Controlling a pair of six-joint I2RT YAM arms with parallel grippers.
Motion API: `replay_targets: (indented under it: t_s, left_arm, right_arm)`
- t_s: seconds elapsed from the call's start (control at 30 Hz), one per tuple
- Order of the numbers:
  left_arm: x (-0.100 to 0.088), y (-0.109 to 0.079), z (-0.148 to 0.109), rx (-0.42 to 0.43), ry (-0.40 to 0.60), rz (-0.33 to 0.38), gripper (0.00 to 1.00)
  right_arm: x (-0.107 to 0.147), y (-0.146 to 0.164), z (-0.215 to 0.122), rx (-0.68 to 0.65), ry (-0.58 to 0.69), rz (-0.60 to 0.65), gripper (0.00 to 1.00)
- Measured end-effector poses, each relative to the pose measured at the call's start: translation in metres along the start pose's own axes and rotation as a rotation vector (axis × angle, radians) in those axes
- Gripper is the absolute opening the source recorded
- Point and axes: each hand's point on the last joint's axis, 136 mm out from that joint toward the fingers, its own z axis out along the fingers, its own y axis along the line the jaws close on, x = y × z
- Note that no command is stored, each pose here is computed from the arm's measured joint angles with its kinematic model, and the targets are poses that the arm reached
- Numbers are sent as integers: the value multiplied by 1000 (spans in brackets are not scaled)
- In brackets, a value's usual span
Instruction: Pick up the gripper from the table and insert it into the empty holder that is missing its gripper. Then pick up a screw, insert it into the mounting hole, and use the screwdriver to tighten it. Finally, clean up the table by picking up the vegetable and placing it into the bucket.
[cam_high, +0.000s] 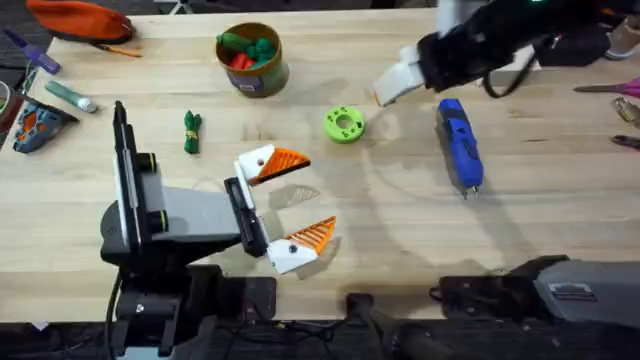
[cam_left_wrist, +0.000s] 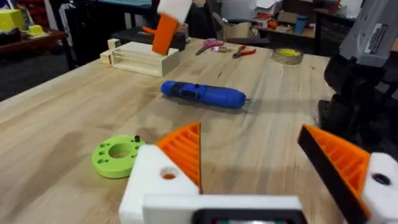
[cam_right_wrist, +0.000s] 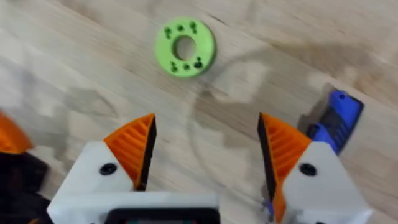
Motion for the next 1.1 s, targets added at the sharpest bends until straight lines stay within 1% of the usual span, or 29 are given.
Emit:
replay_targets:
  t_s: [0.1,0.23,0.4,0.53,0.6,0.7,0.77,0.9,1.0,1.1]
  left_arm:
    - [0,0,0,0,0,0,987]
    - [0,0,0,0,0,0,987]
    - [0,0,0,0,0,0,988]
    - [0,0,0,0,0,1,988]
    - [0,0,0,0,0,0,987]
    - [0,0,0,0,0,1,987]
    - [0,0,0,0,0,1,987]
    - [0,0,0,0,0,0,988]
    - [0,0,0,0,0,0,986]
    - [0,0,0,0,0,1,987]
  right_arm:
    - [4,-4,16,74,89,-65,862]
    - [3,-2,30,124,198,-149,841]
    - [-15,9,46,141,220,-238,841]
    - [-13,20,60,136,251,-291,840]
    - [-10,23,69,131,275,-307,837]
    - [-5,23,84,129,311,-315,780]
    - [-3,22,94,129,327,-313,767]
    - [-4,20,110,128,335,-312,765]
    - [-4,20,116,129,343,-309,757]
    - [-4,19,125,130,347,-301,713]
